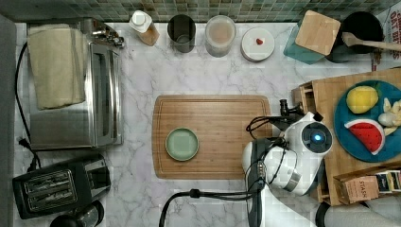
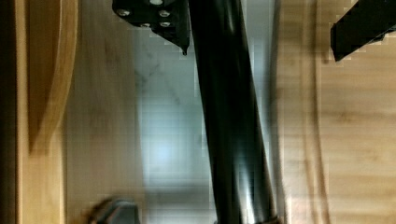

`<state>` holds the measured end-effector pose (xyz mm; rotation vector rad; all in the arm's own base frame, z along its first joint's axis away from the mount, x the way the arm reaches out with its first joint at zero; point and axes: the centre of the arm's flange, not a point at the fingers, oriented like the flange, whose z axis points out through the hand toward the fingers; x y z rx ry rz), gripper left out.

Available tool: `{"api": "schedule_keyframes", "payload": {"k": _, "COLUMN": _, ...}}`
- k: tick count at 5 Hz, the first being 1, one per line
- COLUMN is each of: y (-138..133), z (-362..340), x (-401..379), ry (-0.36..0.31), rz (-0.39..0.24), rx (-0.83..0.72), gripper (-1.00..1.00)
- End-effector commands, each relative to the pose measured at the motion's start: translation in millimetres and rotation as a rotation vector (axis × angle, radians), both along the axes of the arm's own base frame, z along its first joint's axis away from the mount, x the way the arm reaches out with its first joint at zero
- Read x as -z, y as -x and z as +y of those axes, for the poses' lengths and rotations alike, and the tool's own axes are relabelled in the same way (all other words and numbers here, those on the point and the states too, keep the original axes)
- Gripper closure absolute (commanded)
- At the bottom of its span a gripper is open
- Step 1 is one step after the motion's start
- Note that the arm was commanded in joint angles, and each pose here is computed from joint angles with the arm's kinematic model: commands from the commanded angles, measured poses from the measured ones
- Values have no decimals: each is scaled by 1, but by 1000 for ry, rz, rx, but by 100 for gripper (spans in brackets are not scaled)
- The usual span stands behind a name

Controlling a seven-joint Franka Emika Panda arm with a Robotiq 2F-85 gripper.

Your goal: Open the drawer.

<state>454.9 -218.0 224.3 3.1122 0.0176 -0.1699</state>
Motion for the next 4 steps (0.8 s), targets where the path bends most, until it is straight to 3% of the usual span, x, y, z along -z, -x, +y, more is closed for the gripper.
{"api": "schedule_keyframes", "payload": {"k": 1, "y": 3, "z": 148, "x": 5, "ry": -43, "rz": 3, "rx": -20, "gripper": -100}}
{"api": "schedule_keyframes", "payload": {"k": 4, "y": 18, "z": 264, "x": -1, "ry": -101, "rz": 17, "rx": -127, "gripper": -100}}
